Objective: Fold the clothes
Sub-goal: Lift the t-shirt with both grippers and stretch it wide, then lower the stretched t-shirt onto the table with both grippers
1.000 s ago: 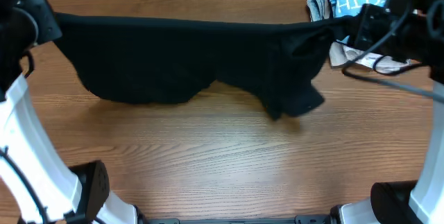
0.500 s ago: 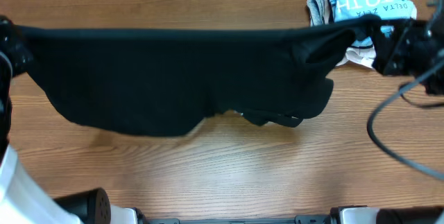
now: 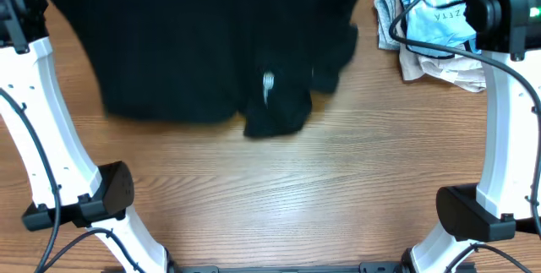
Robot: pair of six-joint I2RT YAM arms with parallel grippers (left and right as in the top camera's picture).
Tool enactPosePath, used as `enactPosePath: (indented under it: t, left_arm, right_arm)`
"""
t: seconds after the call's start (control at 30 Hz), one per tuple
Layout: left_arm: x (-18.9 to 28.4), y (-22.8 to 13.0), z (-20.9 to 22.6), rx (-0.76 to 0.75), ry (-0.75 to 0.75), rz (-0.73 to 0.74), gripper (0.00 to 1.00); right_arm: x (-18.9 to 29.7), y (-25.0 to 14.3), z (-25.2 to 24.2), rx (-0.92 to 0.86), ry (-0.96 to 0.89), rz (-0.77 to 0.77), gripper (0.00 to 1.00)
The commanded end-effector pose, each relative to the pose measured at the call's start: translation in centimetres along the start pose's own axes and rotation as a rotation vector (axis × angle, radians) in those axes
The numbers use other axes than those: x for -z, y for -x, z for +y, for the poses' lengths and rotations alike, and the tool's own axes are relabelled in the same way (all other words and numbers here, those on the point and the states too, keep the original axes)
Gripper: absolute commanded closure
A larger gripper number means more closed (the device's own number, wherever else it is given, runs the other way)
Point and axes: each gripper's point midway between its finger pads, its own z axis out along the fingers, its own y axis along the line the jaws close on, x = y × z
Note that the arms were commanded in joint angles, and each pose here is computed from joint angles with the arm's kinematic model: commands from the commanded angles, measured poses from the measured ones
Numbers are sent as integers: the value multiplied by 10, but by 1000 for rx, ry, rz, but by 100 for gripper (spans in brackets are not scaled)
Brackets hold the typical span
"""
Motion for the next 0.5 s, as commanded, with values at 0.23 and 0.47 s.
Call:
enactPosePath:
  t: [0.23,0.47]
  left_arm:
    - [15,13,19,-44,54,-42,96]
    - [2,-77,-11,-130,-131,320,96]
  right_arm:
    - [38,45,-15,115,-118,-169,96]
    - [-4,-31,-36,73,-150,109,96]
